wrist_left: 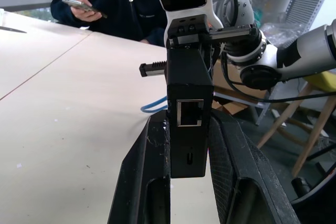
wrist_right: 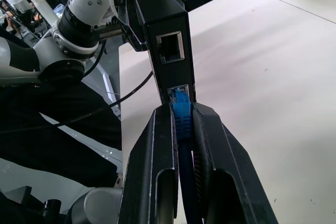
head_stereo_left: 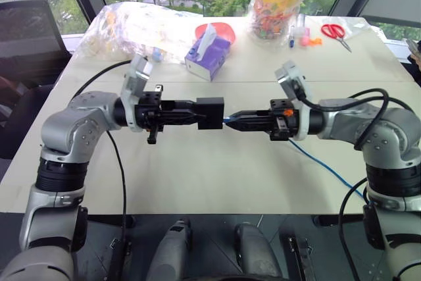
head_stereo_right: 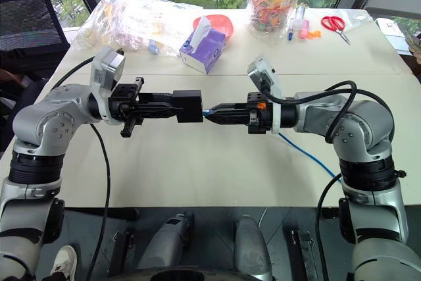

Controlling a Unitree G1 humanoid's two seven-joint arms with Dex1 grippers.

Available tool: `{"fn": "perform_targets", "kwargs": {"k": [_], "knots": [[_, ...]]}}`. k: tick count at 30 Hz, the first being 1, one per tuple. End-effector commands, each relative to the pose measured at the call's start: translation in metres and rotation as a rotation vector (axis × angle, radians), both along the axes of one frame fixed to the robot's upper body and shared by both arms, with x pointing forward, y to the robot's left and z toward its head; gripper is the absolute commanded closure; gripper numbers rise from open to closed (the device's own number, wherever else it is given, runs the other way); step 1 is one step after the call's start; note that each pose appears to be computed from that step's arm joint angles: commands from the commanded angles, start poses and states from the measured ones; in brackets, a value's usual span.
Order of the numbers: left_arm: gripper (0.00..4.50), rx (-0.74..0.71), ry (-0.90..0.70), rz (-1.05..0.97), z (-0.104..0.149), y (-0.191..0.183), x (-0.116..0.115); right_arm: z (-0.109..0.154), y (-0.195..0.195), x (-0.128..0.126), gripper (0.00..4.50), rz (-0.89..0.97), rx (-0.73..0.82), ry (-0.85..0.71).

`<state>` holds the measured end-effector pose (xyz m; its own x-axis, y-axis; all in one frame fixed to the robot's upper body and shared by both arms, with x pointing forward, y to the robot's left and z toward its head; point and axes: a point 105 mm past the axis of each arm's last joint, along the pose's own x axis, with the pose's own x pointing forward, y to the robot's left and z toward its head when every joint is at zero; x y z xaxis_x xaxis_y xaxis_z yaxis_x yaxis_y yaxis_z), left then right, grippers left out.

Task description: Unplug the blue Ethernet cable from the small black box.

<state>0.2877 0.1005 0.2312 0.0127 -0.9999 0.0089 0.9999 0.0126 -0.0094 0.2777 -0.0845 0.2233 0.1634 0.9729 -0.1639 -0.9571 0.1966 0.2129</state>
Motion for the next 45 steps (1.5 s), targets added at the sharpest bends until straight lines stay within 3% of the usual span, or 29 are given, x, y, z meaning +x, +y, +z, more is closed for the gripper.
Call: {"fn": "perform_targets", "kwargs": {"k": [1, 13, 21, 27, 33, 41, 45], "knots": [[4.08, 0.004, -0.041, -0.012, 0.004, -0.002, -0.004, 0.015, 0.005, -0.006, 4.33, 0.035, 0.02, -0.062], [4.08, 0.014, -0.041, -0.021, 0.001, -0.002, -0.006, 0.013, 0.004, -0.002, 4.42, 0.011, 0.007, -0.035], [4.08, 0.015, -0.017, -0.011, 0.004, 0.007, -0.007, -0.001, -0.03, 0.031, 4.42, -0.15, -0.066, -0.065], [4.08, 0.021, 0.005, 0.002, 0.003, 0.012, -0.007, -0.03, -0.058, 0.05, 4.42, -0.225, -0.312, -0.223], [4.08, 0.04, -0.007, 0.017, 0.0, 0.014, -0.008, -0.025, -0.065, 0.058, 4.42, -0.245, -0.277, -0.226], [4.08, 0.043, -0.219, 0.174, -0.017, 0.001, 0.019, -0.041, -0.088, 0.115, 4.42, -0.563, -0.296, -0.272], [4.08, 0.001, -0.239, 0.271, -0.029, -0.013, 0.039, -0.059, -0.102, 0.143, 4.42, -0.738, -0.354, -0.258]]}}
